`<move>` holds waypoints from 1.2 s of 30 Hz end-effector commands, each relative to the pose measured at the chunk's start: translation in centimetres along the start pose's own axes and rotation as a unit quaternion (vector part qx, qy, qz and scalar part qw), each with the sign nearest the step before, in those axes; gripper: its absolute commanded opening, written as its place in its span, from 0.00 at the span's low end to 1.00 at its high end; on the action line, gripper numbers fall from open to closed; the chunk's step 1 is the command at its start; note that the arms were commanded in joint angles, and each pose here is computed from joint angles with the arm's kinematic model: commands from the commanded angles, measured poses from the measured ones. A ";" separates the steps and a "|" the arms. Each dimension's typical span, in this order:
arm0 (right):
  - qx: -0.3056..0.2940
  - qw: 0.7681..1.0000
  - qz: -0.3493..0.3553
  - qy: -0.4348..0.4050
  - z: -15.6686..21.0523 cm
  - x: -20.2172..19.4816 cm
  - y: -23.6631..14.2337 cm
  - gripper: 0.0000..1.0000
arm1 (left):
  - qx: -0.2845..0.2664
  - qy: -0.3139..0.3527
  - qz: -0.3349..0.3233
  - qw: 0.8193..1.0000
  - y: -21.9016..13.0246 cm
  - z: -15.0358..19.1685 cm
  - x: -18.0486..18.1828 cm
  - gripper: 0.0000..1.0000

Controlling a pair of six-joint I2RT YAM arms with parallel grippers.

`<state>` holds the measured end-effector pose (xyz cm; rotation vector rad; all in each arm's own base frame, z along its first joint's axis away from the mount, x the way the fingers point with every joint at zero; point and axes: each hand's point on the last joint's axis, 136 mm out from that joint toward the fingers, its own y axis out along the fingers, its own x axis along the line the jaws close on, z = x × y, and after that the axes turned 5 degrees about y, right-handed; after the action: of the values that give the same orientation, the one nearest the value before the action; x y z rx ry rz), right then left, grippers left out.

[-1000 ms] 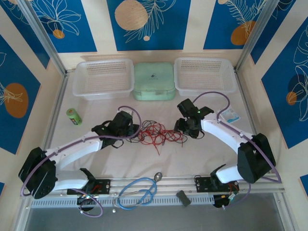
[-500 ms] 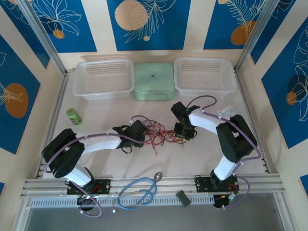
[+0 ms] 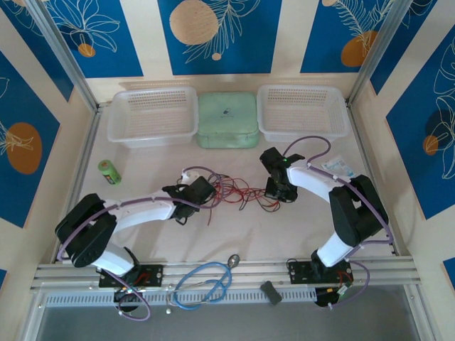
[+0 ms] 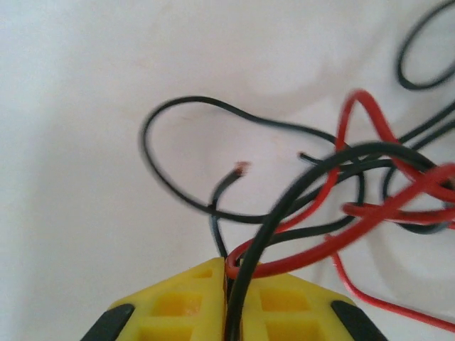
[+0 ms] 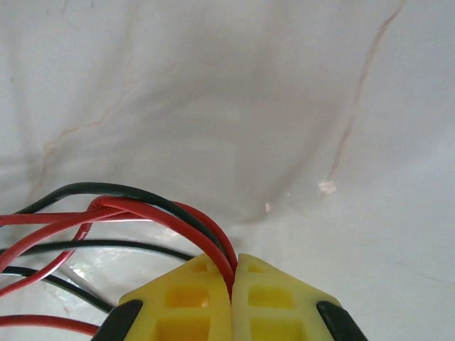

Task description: Untangle the cables

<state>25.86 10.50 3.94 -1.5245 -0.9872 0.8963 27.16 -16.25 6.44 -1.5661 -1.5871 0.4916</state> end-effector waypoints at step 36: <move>0.047 0.990 -0.121 -0.054 5.5 8.6 -4.4 0.45 | -0.030 -0.037 0.145 0.988 -7.7 -3.2 0.1 0.71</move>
<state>23.39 19.22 7.43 -1.3025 -1.1705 0.8505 25.18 -17.01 13.83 -1.8372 -1.4879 0.6494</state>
